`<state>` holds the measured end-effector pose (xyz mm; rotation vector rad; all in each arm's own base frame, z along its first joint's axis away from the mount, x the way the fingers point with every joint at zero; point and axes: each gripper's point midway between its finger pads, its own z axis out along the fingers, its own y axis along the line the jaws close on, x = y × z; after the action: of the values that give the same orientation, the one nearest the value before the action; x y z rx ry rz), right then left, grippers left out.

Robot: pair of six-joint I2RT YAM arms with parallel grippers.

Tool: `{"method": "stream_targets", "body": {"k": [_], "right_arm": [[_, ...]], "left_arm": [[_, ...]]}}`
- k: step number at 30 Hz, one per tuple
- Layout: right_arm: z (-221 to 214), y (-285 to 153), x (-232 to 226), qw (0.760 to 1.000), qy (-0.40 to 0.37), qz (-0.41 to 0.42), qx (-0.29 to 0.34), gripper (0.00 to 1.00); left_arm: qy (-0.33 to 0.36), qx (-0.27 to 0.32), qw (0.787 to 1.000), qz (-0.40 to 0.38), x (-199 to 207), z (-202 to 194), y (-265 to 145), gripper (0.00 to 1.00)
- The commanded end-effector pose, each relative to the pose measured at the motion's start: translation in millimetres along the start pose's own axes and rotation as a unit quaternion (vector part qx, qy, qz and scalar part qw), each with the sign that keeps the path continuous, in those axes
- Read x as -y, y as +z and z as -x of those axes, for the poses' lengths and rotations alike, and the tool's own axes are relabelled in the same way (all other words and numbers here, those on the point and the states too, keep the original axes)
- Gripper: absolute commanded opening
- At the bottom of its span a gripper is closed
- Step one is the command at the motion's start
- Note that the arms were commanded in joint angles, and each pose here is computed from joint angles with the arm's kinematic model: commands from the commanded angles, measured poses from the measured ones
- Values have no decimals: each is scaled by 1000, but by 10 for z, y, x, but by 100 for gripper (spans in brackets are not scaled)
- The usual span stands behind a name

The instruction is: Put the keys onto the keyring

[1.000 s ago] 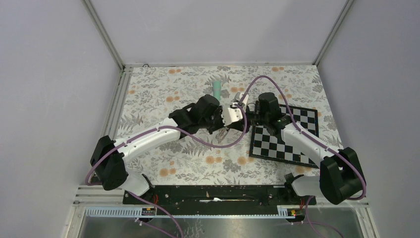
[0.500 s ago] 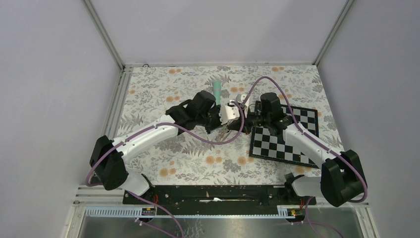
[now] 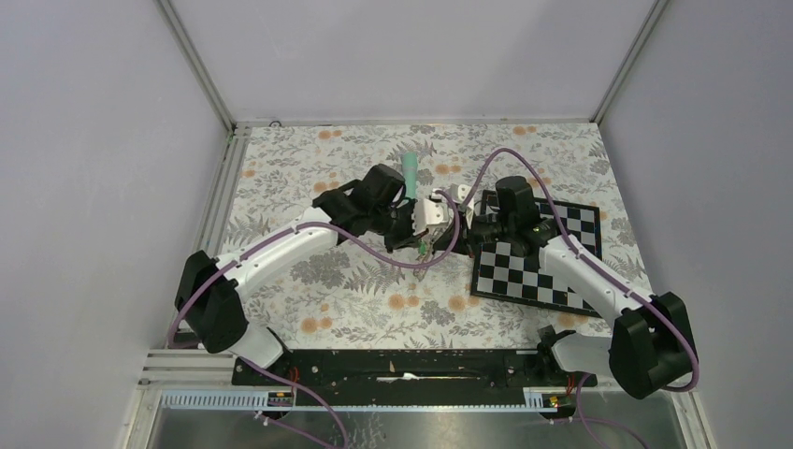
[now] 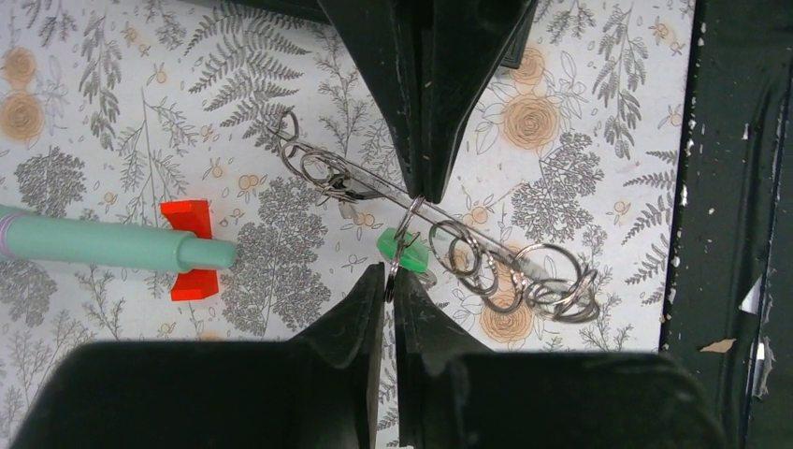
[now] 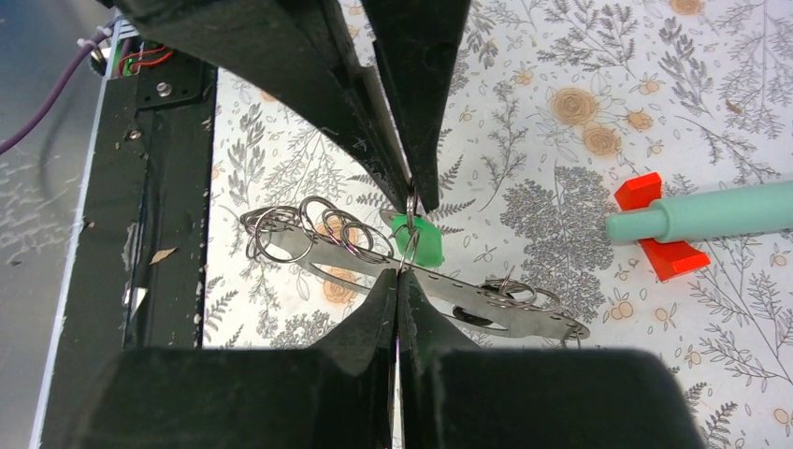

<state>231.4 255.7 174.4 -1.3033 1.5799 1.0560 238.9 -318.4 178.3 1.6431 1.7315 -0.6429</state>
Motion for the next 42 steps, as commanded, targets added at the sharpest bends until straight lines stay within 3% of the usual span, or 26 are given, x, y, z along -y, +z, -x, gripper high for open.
{"method": "stream_targets", "body": {"k": [1,17,22,26,33,42], "right_arm": [[348,-119,-167,997,-61,36,32,0],[367,-118,-199,997,-56,40,40,0],[370,-121,-209,997,-58,41,42,0],[435,-130,-242,996,-55,49,51,0],[476,-128,-330,994,-50,79,62,0],[537,-123,-324,994,-37,79,71,0]], "left_arm": [[6,-30,1000,0,-106,-136,-80,10],[10,5,999,-40,-75,103,-37,27],[41,31,998,-32,-123,198,-174,34],[70,79,994,-26,-149,284,-365,46],[139,150,974,-96,226,382,-512,68],[103,175,970,-130,355,514,-359,65]]}}
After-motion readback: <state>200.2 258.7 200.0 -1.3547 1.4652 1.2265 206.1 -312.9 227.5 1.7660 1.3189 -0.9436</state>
